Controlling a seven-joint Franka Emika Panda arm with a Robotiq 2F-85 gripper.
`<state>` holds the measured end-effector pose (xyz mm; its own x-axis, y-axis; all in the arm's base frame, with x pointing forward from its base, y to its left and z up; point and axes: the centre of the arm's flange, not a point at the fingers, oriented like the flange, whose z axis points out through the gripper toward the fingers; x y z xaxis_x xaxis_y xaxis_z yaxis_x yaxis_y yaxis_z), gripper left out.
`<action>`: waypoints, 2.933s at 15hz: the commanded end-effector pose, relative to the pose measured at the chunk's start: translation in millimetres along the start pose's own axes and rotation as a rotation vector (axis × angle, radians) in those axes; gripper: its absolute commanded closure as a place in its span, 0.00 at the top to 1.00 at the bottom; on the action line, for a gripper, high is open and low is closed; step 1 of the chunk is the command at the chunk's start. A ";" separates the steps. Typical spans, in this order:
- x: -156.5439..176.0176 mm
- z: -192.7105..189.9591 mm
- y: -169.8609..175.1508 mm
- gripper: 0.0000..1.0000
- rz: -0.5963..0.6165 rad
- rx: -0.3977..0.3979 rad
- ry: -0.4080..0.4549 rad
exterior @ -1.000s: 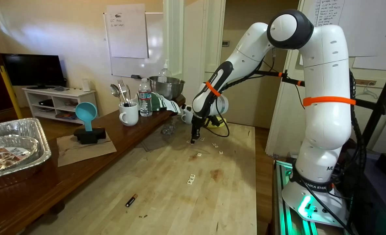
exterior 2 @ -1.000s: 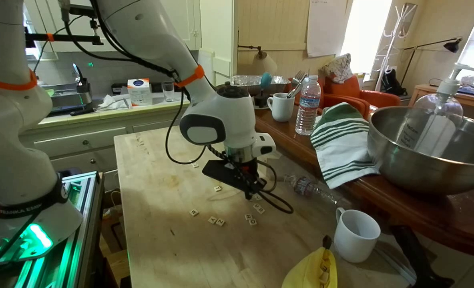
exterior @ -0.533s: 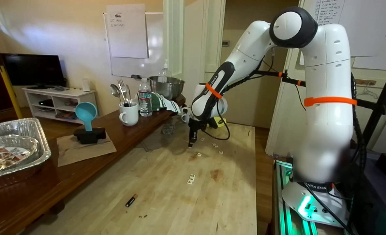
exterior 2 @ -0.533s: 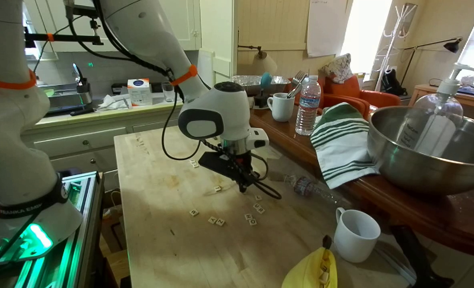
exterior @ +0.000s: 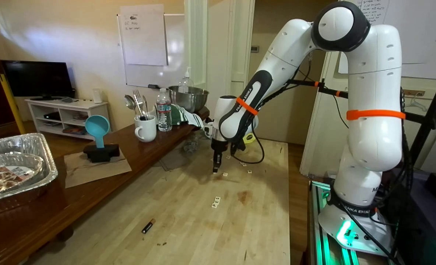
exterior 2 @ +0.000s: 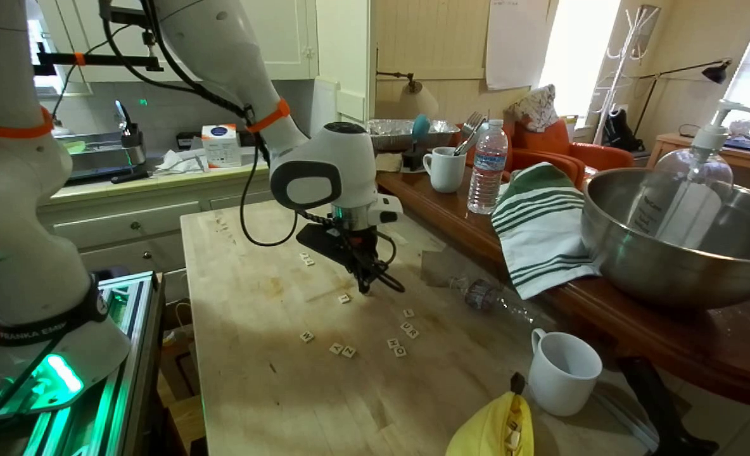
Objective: Move three letter blocks to the far left, then move three more to the left.
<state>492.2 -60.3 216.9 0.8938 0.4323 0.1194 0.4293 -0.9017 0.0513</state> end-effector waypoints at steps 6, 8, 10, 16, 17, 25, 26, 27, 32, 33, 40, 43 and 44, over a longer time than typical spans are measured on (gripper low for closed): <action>-17.5 -0.8 -63.1 0.00 0.073 0.052 -0.118; -19.5 0.5 -69.4 0.00 0.082 0.052 -0.122; -20.4 -0.2 -71.0 0.00 0.101 0.046 -0.119; -21.0 0.4 -60.2 0.00 0.214 0.015 -0.109; -20.2 0.0 -57.4 0.00 0.233 0.014 -0.107; -14.6 -16.2 -47.2 0.00 0.289 0.029 -0.086; -12.2 -21.5 -45.5 0.00 0.294 0.032 -0.075; -9.1 -28.2 -43.9 0.00 0.300 0.036 -0.060; 4.2 -57.2 -31.3 0.00 0.329 0.025 0.009; 6.3 -62.3 -22.1 0.00 0.339 0.017 0.021; 0.4 -79.7 61.9 0.00 0.406 -0.060 0.086; -6.0 -75.3 89.3 0.00 0.424 -0.078 0.085; -9.4 -72.0 97.0 0.00 0.426 -0.080 0.081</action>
<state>503.5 -128.5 303.8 0.9695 0.0193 0.2441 0.0077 -0.9988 0.0486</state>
